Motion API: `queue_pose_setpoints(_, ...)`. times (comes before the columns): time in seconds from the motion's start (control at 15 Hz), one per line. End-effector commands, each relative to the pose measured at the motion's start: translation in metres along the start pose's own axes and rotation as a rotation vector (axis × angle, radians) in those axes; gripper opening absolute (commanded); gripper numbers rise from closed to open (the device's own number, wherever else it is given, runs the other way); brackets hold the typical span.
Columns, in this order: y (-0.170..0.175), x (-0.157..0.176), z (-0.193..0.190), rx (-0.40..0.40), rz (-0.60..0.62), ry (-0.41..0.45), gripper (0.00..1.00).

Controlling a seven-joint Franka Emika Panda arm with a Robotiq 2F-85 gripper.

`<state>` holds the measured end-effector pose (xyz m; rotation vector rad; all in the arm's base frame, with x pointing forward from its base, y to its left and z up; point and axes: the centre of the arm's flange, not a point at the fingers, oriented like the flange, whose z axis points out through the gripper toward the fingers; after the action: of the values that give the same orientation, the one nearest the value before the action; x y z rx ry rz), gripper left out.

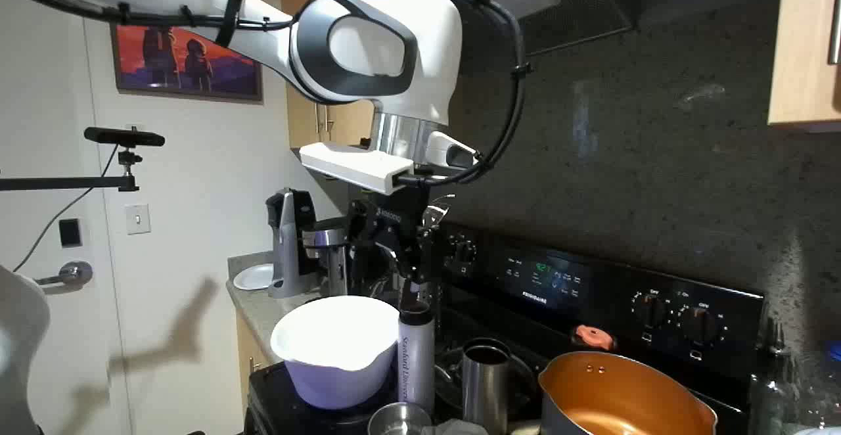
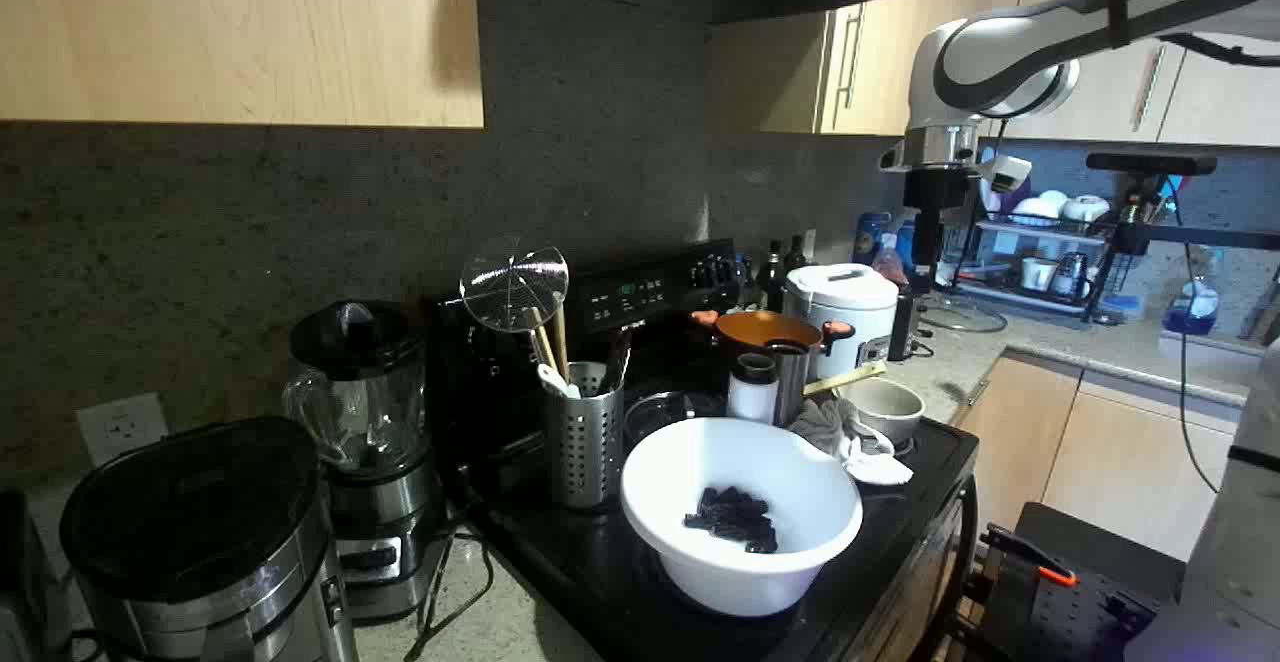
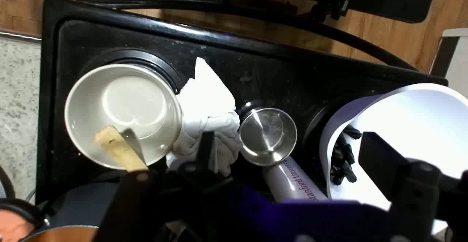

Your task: Use the wooden spatula from the stove to stir the contents in the pot on the upper right plate of the stove, place the spatula back on the stove

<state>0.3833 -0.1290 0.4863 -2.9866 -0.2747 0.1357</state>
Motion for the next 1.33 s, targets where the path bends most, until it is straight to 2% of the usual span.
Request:
queue_pose_setpoints(0.0,0.000,0.000,0.000,0.000,0.000,0.000,1.00)
queue_pose_setpoints(0.2,0.007,0.016,0.014,0.000,0.061,0.019,1.00)
queue_pose_setpoints(0.4,0.031,0.034,0.031,0.008,0.177,0.061,1.00)
queue_pose_setpoints(0.67,0.093,0.052,0.070,-0.007,0.373,0.077,1.00)
queue_pose_setpoints(0.87,0.143,0.049,0.098,-0.030,0.517,0.079,1.00)
queue_pose_setpoints(1.07,0.181,0.044,0.118,-0.004,0.635,0.073,1.00)
queue_pose_setpoints(1.27,0.199,0.041,0.133,0.046,0.704,0.060,1.00)
